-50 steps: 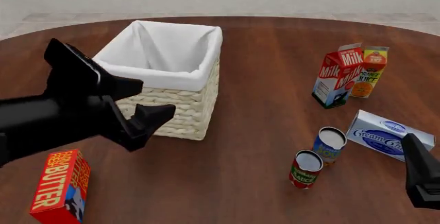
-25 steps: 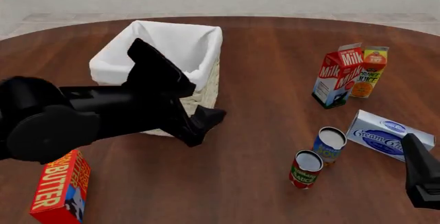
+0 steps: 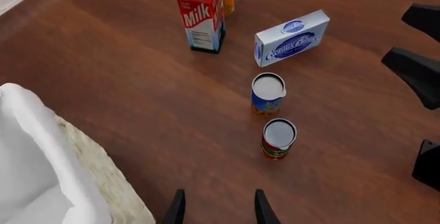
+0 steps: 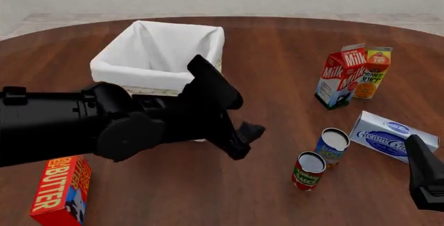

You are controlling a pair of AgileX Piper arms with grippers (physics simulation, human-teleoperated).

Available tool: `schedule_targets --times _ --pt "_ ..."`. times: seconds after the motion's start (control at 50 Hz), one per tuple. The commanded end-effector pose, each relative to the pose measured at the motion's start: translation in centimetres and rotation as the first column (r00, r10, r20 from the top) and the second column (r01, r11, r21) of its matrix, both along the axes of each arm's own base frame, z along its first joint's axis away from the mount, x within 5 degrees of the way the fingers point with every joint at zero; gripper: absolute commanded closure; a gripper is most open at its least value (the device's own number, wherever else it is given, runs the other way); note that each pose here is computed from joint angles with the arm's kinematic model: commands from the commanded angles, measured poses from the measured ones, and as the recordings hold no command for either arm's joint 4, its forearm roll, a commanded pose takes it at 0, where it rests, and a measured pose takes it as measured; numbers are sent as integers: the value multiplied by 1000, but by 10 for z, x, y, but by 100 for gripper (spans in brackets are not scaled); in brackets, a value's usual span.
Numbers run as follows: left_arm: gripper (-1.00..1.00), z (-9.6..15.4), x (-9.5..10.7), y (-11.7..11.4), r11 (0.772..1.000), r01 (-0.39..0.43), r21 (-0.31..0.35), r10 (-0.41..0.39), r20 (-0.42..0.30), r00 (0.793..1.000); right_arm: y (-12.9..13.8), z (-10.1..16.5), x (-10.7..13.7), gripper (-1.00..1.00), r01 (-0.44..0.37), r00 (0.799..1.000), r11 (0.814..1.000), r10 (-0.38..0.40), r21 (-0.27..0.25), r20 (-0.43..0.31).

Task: Pick up the tomato sauce, and put it in the basket.

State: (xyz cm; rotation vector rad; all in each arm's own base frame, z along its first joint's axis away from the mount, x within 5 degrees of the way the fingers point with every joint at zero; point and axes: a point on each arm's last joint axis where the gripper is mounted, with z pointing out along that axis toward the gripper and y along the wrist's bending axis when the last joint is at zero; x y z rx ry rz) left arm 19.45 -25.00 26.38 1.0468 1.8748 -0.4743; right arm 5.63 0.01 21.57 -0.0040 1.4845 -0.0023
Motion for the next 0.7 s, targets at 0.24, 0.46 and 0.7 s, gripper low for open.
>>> schedule_targets --times 0.24,0.46,0.7 --pt "-100 -23 1 -42 997 70 26 -69 -21 997 0 0 0 -100 0 1000 1000 0 0 0" --pt "-100 -33 5 -59 995 88 38 -87 -31 996 0 0 0 -100 0 1000 1000 0 0 0" --pt "-100 -51 6 -71 994 95 48 -92 -56 994 0 0 0 -100 0 1000 1000 0 0 0"
